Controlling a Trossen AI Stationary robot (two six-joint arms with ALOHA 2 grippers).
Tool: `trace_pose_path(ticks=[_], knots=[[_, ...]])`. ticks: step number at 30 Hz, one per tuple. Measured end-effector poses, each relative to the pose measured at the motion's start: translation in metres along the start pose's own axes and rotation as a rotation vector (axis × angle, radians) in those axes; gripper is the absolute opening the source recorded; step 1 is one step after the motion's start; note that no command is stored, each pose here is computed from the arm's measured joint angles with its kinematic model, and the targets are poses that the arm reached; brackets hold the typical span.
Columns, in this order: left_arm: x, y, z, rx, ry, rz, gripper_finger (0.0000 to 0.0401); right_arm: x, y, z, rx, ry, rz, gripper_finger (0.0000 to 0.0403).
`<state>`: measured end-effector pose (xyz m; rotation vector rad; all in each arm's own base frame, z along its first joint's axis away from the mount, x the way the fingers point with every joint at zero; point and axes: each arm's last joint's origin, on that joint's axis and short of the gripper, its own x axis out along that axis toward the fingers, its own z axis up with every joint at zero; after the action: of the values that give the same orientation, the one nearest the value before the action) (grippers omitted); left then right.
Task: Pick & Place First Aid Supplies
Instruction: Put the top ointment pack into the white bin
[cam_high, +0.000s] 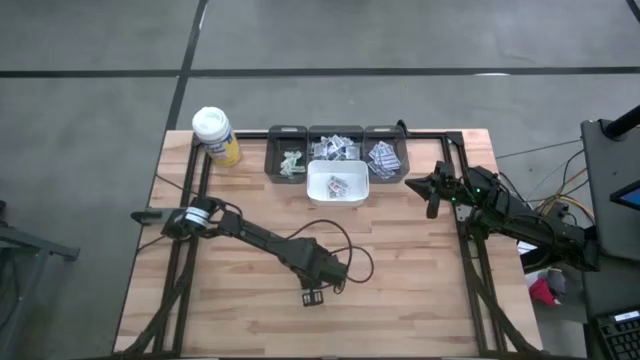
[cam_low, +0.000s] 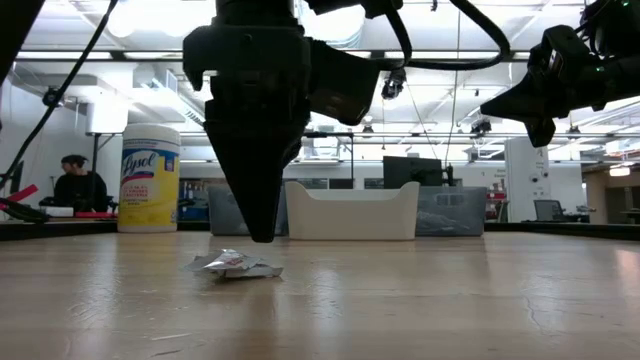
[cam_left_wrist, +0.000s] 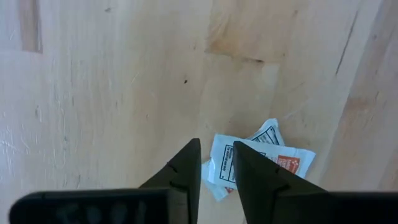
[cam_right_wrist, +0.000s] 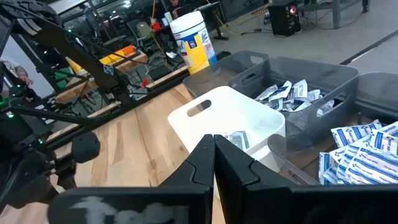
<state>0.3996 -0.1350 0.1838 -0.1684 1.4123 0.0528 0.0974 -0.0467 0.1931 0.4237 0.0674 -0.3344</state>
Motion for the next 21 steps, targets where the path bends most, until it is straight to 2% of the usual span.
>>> trace_pose_path(ticks=[12,21], knots=[[0.000,0.001,0.000,0.076,0.000,0.000,0.0085,0.000,0.000,0.000,0.000,0.000,0.000,0.0008],[0.019,0.001,0.002,0.089,0.034,0.007,0.0085,0.000,0.000,0.000,0.000,0.000,0.000,0.0008]])
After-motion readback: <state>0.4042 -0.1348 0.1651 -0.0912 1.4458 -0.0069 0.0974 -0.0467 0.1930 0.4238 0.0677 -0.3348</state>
